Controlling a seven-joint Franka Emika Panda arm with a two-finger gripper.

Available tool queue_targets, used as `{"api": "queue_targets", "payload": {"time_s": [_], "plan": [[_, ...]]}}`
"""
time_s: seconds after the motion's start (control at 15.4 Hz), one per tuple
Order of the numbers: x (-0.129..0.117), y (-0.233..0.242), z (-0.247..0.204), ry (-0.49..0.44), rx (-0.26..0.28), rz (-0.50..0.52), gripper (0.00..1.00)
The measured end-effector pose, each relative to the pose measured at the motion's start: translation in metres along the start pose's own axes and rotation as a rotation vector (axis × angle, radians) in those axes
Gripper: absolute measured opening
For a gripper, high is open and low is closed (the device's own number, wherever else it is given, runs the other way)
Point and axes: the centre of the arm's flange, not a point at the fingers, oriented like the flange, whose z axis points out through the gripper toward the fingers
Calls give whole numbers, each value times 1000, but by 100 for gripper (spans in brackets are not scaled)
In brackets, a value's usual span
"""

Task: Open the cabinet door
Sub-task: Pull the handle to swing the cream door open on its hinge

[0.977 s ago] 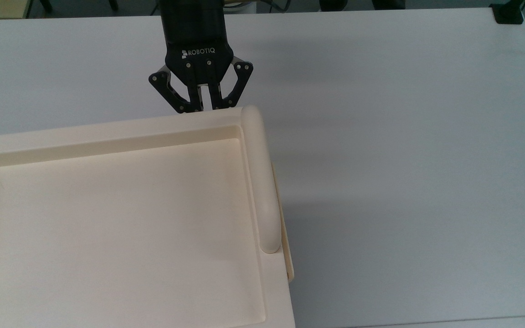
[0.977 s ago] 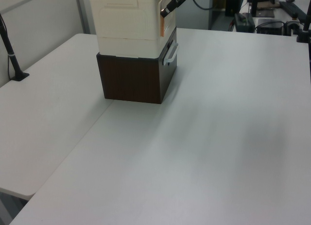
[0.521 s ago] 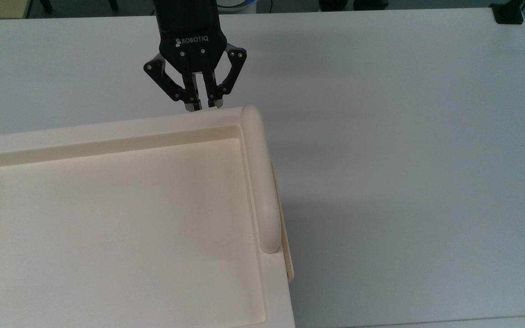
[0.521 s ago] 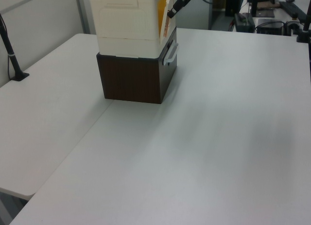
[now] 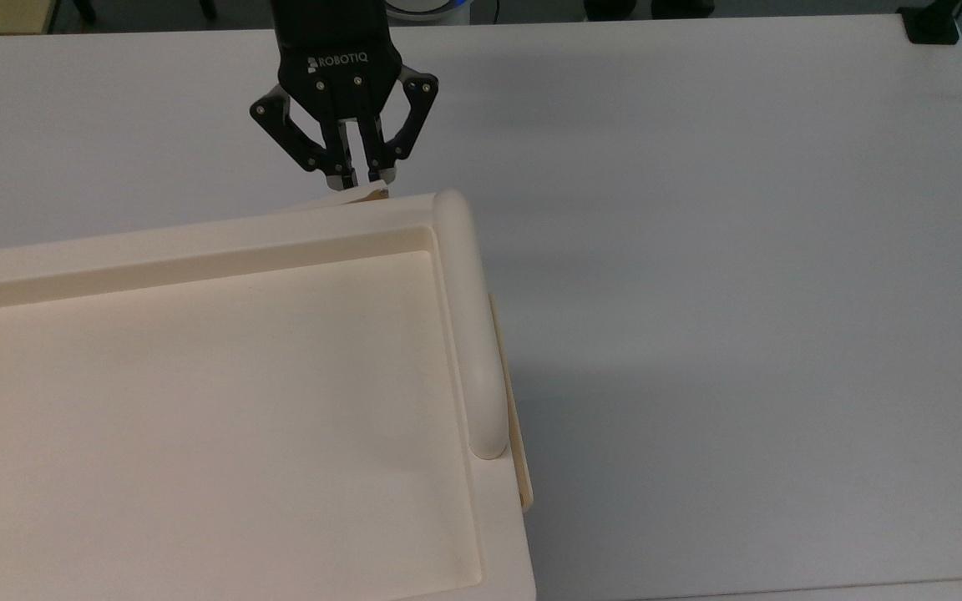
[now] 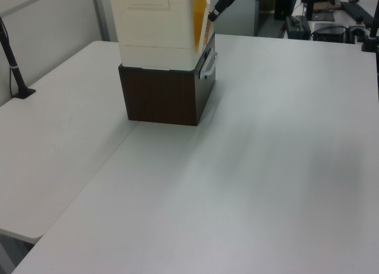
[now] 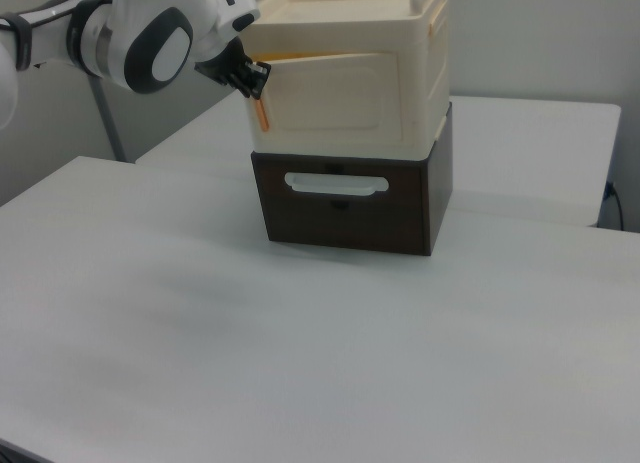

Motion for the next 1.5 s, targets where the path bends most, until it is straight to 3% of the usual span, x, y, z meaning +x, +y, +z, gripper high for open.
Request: {"api": "queue_targets", "payload": {"time_s": [0.26, 0.33, 0.85, 1.5], "plan": [[-11, 28, -18, -109, 3, -21, 19], [-15, 38, -22, -139, 2, -21, 24], [-47, 119, -47, -278, -29, 63, 100], [-82, 226, -99, -297, -114, 199, 100]]}}
